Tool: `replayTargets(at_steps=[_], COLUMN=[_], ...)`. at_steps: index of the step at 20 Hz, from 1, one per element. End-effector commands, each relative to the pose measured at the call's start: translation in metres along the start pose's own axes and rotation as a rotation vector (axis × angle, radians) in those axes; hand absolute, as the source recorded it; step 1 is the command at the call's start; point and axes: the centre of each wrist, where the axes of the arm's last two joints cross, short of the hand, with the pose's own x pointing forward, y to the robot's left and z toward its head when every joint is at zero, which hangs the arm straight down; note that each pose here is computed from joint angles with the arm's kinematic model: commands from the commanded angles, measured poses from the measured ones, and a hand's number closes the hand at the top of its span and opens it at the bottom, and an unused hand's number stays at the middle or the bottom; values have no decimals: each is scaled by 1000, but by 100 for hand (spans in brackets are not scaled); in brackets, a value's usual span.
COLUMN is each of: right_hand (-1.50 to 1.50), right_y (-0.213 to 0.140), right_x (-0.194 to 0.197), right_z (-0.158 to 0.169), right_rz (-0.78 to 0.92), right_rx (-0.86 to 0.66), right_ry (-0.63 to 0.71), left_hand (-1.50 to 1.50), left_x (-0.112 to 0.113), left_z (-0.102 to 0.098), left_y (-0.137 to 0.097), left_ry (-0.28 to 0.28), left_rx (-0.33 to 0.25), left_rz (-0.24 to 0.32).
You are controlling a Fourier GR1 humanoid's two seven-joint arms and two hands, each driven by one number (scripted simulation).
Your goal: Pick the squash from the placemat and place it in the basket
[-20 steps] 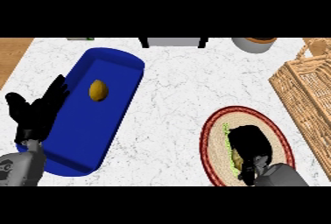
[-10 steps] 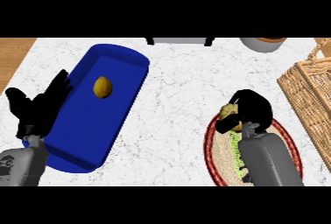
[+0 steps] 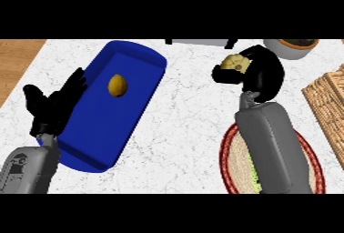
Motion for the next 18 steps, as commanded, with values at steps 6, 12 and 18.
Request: replayTargets(at_steps=[6,12,18], right_hand=[150,150,150], right_y=[11,-11,-44], right_x=[79,126,146], right_z=[4,-9,-39], right_rz=[-136,-84,-57], right_rx=[-350,-436,-523], right_ry=[1,71,110], left_hand=[0,0,0], left_x=[-3,7,-12], left_z=[-1,0,5], left_y=[-1,10,8], left_ry=[-10,16,38], left_rx=[1,40,73], left_rz=[-8,15,11])
